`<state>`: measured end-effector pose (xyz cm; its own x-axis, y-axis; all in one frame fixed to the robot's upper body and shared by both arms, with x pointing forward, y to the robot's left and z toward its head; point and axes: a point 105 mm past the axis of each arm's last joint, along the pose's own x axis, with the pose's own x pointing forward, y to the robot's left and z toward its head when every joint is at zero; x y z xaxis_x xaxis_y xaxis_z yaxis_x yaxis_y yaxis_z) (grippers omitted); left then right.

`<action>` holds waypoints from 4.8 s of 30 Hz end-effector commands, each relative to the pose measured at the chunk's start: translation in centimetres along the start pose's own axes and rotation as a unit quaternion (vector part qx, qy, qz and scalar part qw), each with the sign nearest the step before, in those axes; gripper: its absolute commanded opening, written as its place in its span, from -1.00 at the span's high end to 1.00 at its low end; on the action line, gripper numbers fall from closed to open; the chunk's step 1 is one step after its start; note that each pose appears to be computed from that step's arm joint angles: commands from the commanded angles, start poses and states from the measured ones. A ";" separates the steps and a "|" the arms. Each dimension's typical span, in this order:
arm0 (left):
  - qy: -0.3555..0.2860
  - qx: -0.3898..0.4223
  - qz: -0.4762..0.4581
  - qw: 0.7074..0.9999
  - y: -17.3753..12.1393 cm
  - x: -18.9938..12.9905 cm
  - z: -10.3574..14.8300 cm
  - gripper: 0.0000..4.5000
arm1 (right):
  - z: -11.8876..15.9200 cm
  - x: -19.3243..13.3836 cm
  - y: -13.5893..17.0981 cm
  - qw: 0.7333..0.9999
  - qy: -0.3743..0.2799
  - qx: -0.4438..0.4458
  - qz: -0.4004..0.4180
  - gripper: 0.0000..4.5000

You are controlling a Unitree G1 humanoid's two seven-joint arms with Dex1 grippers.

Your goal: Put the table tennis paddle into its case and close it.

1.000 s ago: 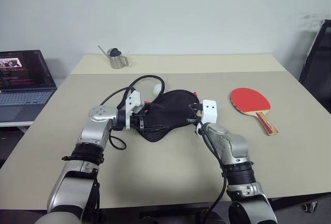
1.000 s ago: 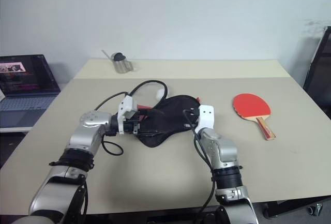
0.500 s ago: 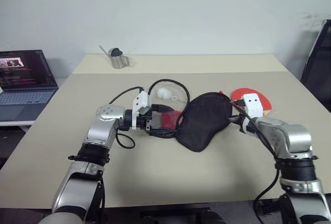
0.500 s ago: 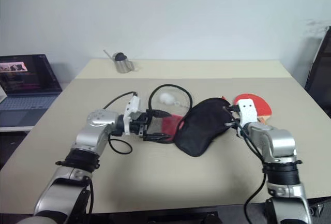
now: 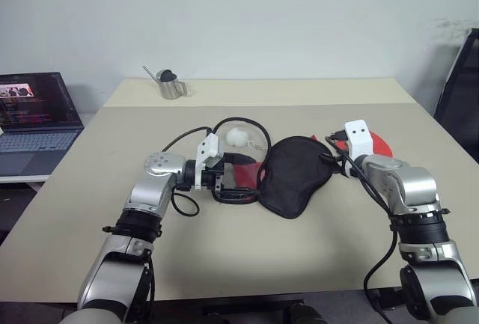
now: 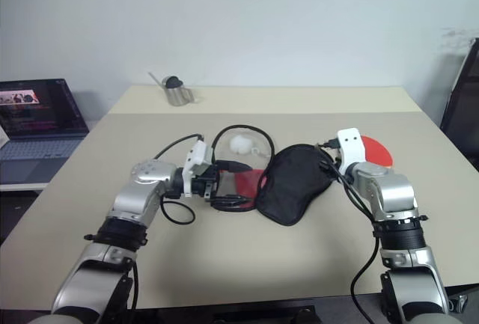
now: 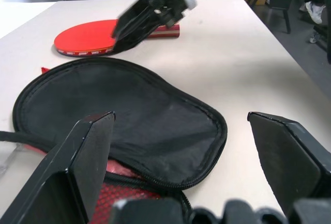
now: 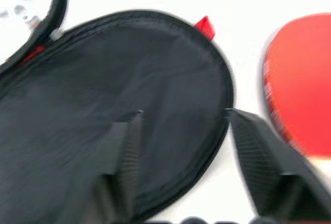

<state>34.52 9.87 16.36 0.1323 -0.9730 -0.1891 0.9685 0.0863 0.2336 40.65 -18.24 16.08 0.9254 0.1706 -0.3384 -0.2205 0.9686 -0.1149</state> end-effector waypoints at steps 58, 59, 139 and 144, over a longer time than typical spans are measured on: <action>-0.002 0.013 0.005 1.000 -1.8 -1.0 0.4 -1.00 | -4.1 -4.6 5.1 0.987 0.055 0.084 0.123 1.00; -0.003 0.012 0.003 1.000 -1.9 -1.0 0.4 -1.00 | -3.9 -4.7 4.8 0.988 0.055 0.079 0.123 1.00; -0.050 0.062 -0.089 0.993 -1.4 4.6 4.8 -1.00 | -9.6 -0.3 -12.3 0.994 0.069 0.025 -0.086 -0.87; -0.050 0.063 -0.091 0.993 -1.5 4.5 5.1 -1.00 | -9.6 0.0 -11.6 0.995 0.067 0.039 -0.062 -0.33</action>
<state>32.95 4.63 18.38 -0.0581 -0.9876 -0.1459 0.9610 -0.0950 0.2599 40.35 -31.26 8.92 0.9031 0.0249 -0.4288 -0.0767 0.9916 -0.1040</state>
